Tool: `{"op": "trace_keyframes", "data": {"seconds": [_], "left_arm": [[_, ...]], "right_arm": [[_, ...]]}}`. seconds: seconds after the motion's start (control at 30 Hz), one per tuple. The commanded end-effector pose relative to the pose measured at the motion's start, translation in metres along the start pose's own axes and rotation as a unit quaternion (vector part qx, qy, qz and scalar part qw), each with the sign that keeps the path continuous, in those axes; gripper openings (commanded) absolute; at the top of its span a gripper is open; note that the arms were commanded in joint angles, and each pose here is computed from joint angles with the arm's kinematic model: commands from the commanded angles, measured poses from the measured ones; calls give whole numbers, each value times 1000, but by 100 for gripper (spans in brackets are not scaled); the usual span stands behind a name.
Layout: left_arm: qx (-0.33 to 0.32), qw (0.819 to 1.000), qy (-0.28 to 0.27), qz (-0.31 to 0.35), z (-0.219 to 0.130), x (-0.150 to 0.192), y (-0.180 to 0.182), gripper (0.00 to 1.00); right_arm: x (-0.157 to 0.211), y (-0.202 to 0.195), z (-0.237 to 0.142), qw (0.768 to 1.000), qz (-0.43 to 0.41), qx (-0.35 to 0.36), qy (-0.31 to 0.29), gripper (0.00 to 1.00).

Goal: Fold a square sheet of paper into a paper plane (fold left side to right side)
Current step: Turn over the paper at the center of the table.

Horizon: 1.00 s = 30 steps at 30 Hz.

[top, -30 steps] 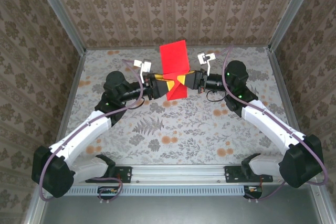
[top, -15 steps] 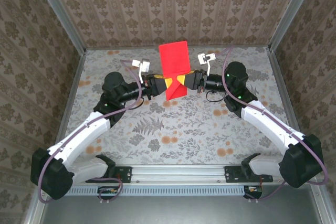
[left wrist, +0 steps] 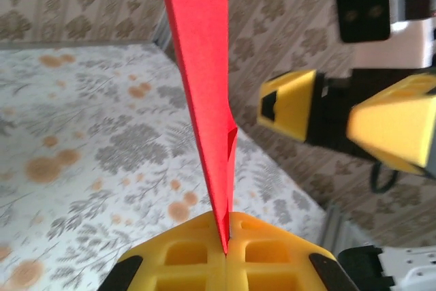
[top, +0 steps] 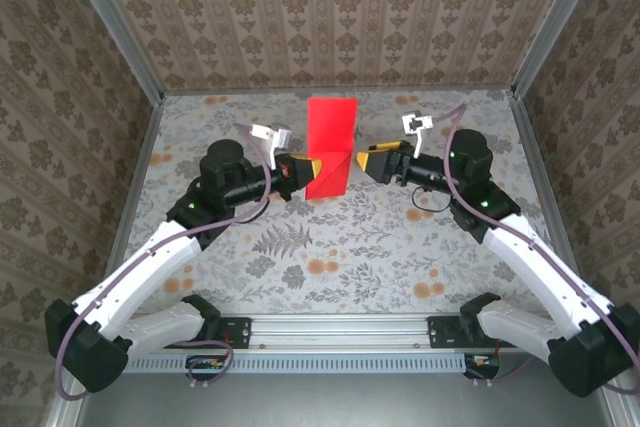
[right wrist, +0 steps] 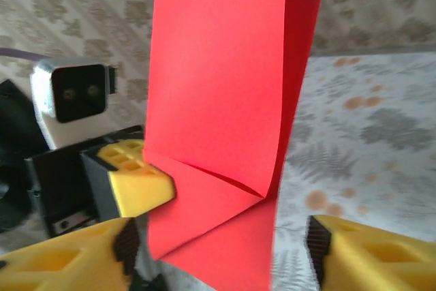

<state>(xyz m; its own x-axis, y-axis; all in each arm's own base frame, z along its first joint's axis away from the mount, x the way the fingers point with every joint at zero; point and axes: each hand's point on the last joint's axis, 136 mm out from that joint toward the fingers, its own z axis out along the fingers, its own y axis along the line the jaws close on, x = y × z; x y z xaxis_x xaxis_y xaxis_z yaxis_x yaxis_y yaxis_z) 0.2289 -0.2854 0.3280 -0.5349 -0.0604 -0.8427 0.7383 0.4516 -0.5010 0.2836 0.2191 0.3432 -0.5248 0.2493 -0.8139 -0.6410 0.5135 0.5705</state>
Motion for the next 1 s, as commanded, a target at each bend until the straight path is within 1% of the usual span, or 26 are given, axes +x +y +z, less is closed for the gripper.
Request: {"op": "trace_keyframes", "data": {"seconds": [0.0, 0.07, 0.17, 0.2, 0.3, 0.37, 0.5, 0.6, 0.73, 0.8, 0.93, 0.97], "left_arm": [[-113, 991, 46, 58, -8, 17, 24, 0], [-157, 983, 68, 69, -7, 28, 33, 0], [-213, 968, 101, 83, -6, 42, 43, 0], [-230, 962, 115, 88, -4, 48, 45, 0], [-283, 944, 144, 96, -1, 61, 55, 0], [-325, 927, 162, 99, 0, 69, 62, 0], [-418, 880, 200, 106, -2, 85, 76, 0], [-478, 845, 220, 100, -2, 97, 85, 0], [-547, 803, 218, 87, -1, 109, 94, 0], [-577, 786, 214, 58, -1, 116, 99, 0], [-598, 770, 221, 14, 11, 134, 103, 0], [-605, 763, 228, 3, 14, 140, 104, 0]], "right_arm": [[19, -42, -19, 992, -23, 126, 24, 79], [23, -54, -30, 984, -30, 171, 28, 85], [27, -73, -48, 970, -34, 240, 27, 98], [28, -80, -55, 963, -34, 265, 27, 100], [31, -99, -73, 943, -30, 331, 27, 100], [35, -111, -84, 928, -24, 371, 30, 100], [43, -132, -107, 895, -13, 445, 34, 100], [48, -142, -119, 878, -8, 477, 37, 100], [52, -149, -131, 863, -5, 505, 39, 100], [54, -150, -133, 859, -7, 510, 41, 100], [55, -151, -135, 859, -9, 510, 40, 100], [56, -152, -135, 859, -9, 509, 41, 100]]}}
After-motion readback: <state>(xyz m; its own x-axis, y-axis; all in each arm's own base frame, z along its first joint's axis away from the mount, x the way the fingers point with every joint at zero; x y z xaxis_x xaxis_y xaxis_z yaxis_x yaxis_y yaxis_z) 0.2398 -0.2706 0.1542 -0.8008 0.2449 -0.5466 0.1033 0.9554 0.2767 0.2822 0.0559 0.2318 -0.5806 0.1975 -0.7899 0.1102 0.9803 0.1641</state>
